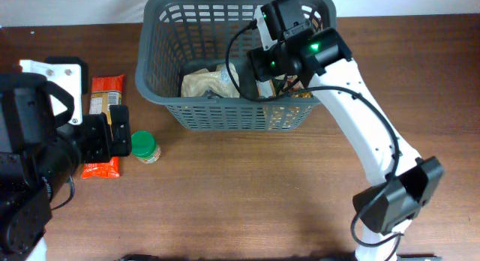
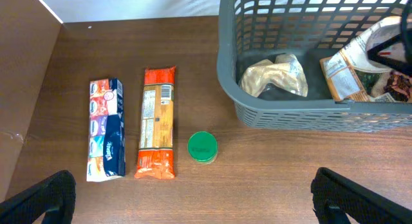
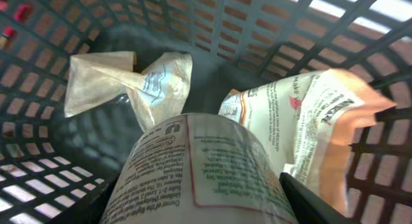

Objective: Pack container
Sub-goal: 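Lift the jar with the right gripper and carry it over the basket, then lower the jar into the basket, open the right gripper, withdraw right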

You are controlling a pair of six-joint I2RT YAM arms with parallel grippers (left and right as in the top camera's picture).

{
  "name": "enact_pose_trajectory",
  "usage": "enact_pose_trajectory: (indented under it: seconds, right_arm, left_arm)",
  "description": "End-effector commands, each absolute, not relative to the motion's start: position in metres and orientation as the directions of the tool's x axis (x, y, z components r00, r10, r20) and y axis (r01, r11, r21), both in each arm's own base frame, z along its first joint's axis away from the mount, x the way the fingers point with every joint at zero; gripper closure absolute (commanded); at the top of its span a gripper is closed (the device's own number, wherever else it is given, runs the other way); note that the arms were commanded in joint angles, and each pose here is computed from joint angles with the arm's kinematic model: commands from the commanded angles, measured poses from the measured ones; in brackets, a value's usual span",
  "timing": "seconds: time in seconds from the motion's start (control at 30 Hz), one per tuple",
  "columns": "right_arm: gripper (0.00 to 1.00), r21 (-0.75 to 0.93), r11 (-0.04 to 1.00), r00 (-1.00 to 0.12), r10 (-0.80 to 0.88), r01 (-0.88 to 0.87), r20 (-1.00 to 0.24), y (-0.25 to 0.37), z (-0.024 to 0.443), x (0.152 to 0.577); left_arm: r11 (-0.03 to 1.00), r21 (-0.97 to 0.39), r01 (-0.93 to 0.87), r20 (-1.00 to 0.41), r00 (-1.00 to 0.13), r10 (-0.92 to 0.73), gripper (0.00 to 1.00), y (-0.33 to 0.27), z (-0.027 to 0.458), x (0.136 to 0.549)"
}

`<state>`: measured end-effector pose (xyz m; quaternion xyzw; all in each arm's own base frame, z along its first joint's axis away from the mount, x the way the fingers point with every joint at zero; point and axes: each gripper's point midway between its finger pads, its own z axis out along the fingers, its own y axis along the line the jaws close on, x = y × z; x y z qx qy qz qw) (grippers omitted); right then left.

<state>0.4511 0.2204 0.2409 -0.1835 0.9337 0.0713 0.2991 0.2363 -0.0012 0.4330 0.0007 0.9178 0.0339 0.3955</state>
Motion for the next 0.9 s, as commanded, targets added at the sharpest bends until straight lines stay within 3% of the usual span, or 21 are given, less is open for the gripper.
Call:
enact_pose_trajectory:
  seconds: [0.0,0.33,0.87]
  right_arm:
    - [0.96,0.048,0.94,-0.77,-0.247,-0.338,-0.588,0.223,0.237,0.459]
    - [0.96,0.187,0.958,-0.85,-0.091,-0.217,-0.518,0.22,0.219,0.461]
    - [0.95,0.208,0.958,-0.932,-0.118,-0.198,-0.343,0.226,0.16,0.447]
  left_arm:
    - [0.998,0.066,-0.004,-0.729,-0.683,0.046,0.01,-0.004,0.434,0.234]
    - [0.998,0.066,-0.004,-0.729,-0.683,0.046,0.01,-0.004,0.434,0.234]
    - [0.998,0.066,-0.004,-0.729,-0.683,0.046,0.01,-0.004,0.434,0.234]
